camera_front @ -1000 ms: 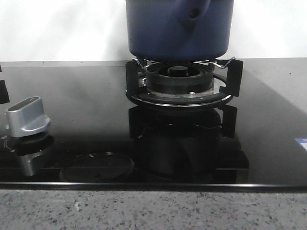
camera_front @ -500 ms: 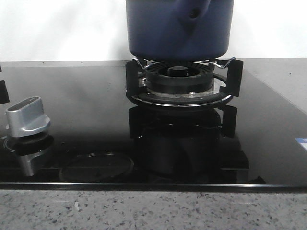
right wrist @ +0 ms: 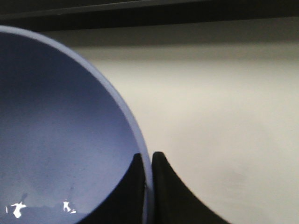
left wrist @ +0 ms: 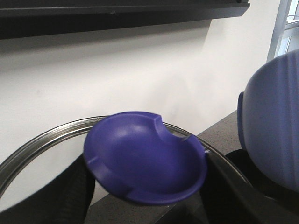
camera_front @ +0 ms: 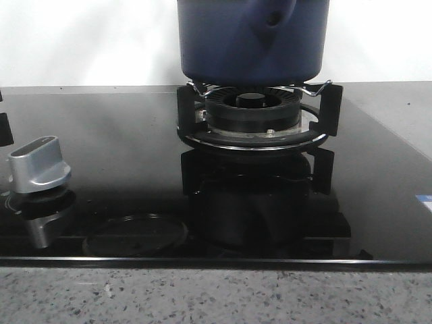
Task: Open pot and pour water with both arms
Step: 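Tilt the bowl with right gripper to pour water into saucepan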
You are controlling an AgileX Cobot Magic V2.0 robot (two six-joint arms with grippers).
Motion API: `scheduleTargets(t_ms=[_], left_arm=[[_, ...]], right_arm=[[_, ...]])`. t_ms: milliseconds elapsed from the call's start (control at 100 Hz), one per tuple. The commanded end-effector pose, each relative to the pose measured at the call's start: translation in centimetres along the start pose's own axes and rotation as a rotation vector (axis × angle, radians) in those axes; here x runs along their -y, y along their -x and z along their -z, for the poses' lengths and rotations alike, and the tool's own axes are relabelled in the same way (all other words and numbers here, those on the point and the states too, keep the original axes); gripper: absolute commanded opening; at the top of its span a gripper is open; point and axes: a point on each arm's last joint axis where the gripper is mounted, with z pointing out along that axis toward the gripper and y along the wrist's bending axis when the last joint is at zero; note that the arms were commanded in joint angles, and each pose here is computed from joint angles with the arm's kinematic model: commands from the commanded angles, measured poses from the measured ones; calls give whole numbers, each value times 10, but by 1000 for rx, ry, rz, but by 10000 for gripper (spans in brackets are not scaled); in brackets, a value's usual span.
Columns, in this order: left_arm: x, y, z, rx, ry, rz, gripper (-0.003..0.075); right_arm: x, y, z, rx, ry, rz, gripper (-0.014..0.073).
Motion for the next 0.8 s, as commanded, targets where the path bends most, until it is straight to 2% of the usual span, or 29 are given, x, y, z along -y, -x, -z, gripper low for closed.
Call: scheduleTargets(t_ms=[0,470,790], left_arm=[[12,37,13,127,-5,-2,304],[12,37,13,127,-5,-2,303],[12,37,13,127,-5,-2,303]], right_arm=[[-1,39,9,207,5,18,-47],[-1,39,9,212,5,18,-47],[0,25,20,326,2,21,-47]])
